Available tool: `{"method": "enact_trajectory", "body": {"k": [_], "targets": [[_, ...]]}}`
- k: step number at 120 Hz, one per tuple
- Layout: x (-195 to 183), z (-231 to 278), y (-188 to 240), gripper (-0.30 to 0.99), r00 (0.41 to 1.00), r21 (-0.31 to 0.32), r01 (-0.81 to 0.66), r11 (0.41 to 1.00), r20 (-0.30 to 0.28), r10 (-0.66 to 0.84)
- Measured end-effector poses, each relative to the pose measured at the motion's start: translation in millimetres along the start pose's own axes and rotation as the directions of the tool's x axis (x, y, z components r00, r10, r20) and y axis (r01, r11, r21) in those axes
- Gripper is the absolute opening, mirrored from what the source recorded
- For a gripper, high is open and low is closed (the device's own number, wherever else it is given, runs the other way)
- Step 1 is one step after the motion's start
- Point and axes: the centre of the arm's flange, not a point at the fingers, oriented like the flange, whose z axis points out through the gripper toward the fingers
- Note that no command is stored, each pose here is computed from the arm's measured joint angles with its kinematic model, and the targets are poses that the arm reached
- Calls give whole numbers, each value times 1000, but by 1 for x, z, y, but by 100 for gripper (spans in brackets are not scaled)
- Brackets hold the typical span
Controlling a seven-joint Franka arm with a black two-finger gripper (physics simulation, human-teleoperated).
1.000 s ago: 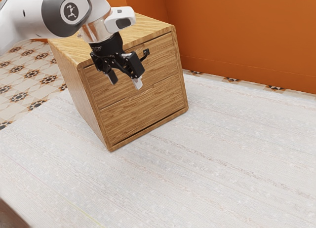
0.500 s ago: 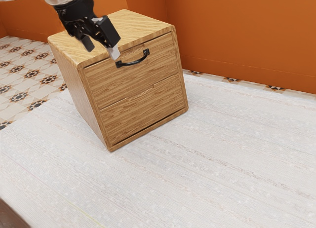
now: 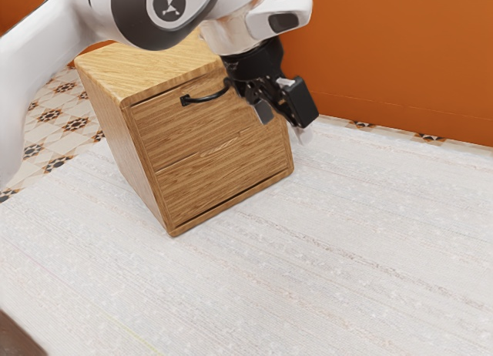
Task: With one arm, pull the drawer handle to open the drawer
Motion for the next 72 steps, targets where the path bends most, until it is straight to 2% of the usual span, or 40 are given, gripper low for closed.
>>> {"method": "enact_trajectory", "body": {"k": [12,40,62,72], "targets": [[4,2,14,69,1000,-15,-11,1000,-15,10],[18,10,56,67,998,-99,-19,995,-62,13],[32,20,57,68,992,-98,20,995,-121,-31],[38,22,51,69,986,-61,38,997,-160,-47]]}}
